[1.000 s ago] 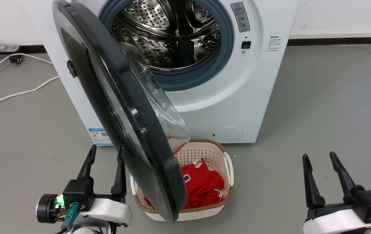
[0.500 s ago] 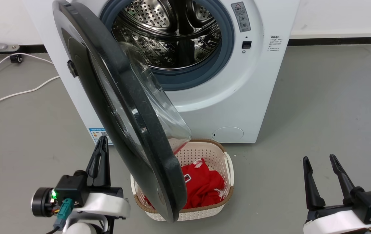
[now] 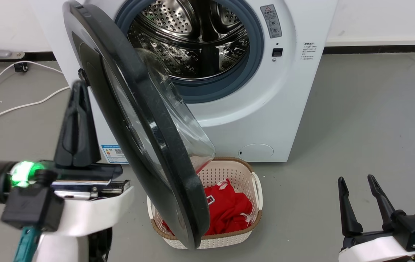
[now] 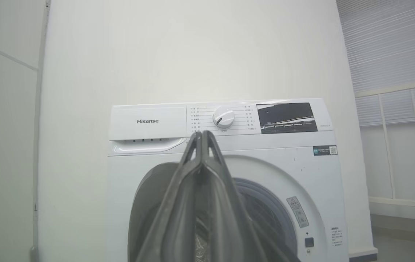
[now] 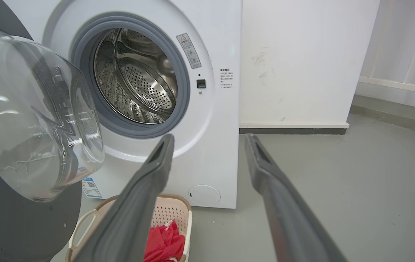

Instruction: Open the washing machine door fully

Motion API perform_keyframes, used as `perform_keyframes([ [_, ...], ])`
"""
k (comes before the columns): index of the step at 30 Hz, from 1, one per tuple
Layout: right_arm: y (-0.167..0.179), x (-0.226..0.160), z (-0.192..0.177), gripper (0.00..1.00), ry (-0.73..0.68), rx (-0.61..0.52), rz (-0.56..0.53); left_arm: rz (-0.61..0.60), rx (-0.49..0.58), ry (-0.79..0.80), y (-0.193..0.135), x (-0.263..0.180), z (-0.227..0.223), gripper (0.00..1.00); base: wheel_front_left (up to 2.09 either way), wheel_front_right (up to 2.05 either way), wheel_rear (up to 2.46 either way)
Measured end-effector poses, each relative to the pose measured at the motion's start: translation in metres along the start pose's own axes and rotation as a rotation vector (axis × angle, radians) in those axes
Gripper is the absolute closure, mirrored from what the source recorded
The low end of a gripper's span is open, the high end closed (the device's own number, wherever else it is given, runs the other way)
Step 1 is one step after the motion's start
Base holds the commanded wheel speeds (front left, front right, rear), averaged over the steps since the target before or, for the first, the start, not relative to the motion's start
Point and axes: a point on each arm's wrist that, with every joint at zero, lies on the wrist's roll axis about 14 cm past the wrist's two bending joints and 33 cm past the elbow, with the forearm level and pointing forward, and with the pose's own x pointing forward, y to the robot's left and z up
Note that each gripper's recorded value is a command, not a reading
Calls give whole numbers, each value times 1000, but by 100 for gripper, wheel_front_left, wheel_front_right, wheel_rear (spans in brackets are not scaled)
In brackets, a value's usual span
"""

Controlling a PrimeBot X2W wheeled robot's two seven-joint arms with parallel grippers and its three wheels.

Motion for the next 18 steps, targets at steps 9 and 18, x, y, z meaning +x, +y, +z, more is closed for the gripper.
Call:
perform_keyframes([
  [9,-5,-3,0,0,1,-2,-16,-125,-67,-238,-39,13,72,100,0,0,0],
  [18,-6,-3,-2,0,11,3,-22,-375,-297,-13,-125,-23,34,100,0,0,0],
])
